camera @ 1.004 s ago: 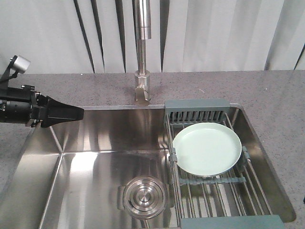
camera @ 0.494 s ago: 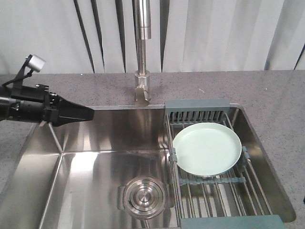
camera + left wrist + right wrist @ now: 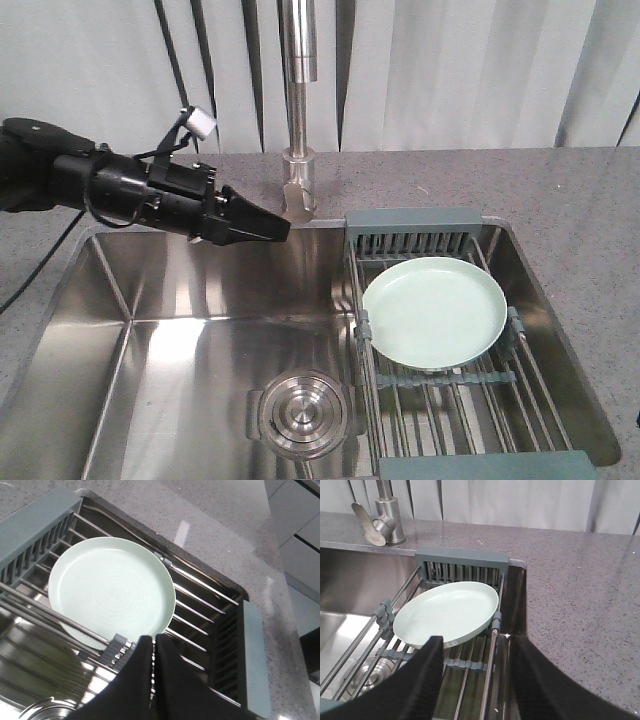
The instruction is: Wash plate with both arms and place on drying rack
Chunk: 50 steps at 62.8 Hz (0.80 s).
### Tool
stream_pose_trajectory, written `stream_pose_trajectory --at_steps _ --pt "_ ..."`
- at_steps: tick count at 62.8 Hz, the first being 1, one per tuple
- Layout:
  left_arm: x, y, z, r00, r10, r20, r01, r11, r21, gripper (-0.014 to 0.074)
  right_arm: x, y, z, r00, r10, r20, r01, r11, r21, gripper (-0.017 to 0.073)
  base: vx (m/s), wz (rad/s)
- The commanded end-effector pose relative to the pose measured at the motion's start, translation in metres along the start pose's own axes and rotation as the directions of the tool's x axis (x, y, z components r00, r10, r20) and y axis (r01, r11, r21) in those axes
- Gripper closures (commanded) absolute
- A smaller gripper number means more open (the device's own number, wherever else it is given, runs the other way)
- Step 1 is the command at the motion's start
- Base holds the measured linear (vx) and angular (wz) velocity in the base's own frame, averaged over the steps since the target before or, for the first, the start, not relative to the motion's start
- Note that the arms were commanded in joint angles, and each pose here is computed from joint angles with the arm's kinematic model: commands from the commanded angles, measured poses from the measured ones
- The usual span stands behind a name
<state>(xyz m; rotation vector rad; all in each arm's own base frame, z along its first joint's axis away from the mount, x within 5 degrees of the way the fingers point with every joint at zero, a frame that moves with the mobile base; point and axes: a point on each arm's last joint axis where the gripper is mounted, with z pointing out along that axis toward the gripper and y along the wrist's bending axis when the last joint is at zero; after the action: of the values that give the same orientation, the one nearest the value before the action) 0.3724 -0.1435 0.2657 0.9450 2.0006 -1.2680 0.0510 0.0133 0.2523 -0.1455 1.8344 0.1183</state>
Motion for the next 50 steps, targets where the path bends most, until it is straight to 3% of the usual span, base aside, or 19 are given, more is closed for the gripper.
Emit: stream_pose_trajectory --at_steps 1,23,35,50 --pt "-0.027 -0.011 0.005 0.995 0.052 0.080 -0.055 0.998 0.043 0.0600 -0.014 -0.002 -0.002 0.996 -0.014 0.085 0.012 1.000 0.023 0.0230 0.00 0.00" --pt "-0.042 0.043 0.038 0.992 0.086 0.090 -0.089 0.996 0.031 0.0600 -0.014 -0.002 -0.002 0.996 -0.014 0.085 0.012 1.000 0.023 0.0230 0.00 0.00" --pt "-0.055 0.063 0.046 0.986 0.119 0.118 -0.122 0.992 0.015 0.0600 -0.014 -0.002 -0.002 0.996 -0.014 0.085 0.012 1.000 0.023 0.0230 0.00 0.00" --pt "-0.076 0.079 0.046 0.976 0.115 0.183 -0.106 0.993 -0.056 0.0600 -0.014 -0.002 -0.002 0.996 -0.014 0.085 0.012 1.000 0.023 0.0230 0.00 0.00"
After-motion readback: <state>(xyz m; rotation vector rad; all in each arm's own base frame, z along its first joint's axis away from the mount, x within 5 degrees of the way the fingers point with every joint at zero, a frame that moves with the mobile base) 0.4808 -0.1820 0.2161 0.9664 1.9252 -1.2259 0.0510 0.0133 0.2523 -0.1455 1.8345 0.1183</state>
